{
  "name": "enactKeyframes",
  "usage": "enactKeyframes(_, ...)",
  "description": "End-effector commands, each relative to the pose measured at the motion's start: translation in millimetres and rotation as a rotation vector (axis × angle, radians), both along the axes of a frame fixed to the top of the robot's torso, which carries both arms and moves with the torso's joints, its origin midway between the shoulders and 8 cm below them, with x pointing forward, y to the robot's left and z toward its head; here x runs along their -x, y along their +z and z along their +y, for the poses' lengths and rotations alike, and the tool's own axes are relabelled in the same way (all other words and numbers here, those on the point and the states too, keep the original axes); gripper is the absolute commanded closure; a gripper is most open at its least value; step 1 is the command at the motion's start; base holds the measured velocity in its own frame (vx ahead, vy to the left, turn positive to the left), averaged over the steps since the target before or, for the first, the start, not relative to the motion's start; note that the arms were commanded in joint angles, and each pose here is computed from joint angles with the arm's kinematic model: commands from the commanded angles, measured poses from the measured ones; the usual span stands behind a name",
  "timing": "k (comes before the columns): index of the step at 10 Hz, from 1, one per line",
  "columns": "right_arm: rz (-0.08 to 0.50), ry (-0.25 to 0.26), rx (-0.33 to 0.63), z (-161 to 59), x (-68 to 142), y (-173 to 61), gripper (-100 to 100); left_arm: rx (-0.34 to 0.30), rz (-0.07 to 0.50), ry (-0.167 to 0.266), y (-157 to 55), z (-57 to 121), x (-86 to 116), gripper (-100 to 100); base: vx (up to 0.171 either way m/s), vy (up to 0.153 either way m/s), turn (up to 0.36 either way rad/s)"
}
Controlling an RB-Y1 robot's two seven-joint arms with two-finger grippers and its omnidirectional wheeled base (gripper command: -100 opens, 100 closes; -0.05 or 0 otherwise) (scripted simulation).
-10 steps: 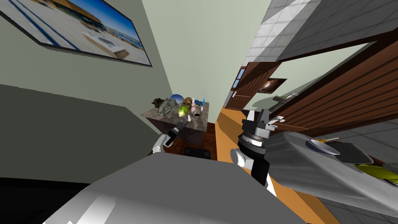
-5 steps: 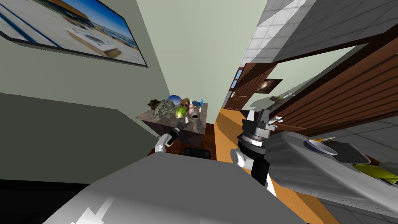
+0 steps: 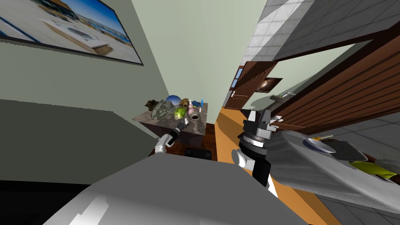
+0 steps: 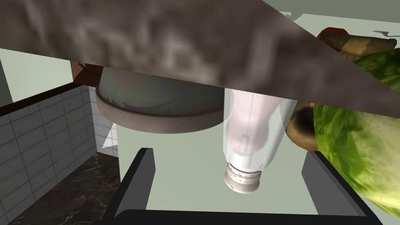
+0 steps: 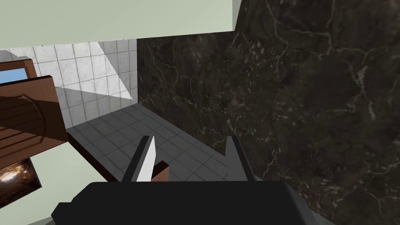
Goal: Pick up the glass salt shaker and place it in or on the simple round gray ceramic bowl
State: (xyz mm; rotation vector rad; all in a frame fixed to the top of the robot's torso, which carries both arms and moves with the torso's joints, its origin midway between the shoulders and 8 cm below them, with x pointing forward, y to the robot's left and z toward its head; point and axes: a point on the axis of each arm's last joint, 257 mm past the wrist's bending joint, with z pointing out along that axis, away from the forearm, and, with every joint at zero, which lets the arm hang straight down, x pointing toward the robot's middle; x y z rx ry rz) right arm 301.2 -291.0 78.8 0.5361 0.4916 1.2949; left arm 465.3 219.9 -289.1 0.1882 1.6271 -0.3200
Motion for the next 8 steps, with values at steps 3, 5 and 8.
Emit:
enactKeyframes(3,0.000,0.000,0.000,0.0,0.0,0.0,0,0.012,-0.014,0.021,5.3,8.1,-2.5,-100,-0.007,-0.002,-0.050)
enactKeyframes(5,0.000,0.000,0.000,0.0,0.0,0.0,0,0.012,-0.019,0.032,6.8,13.2,-3.8,-100,-0.005,-0.004,-0.051)
enactKeyframes(8,0.000,0.000,0.000,0.0,0.0,0.0,0,-0.018,-0.018,0.048,4.9,22.1,-5.7,-100,-0.007,-0.003,-0.063)
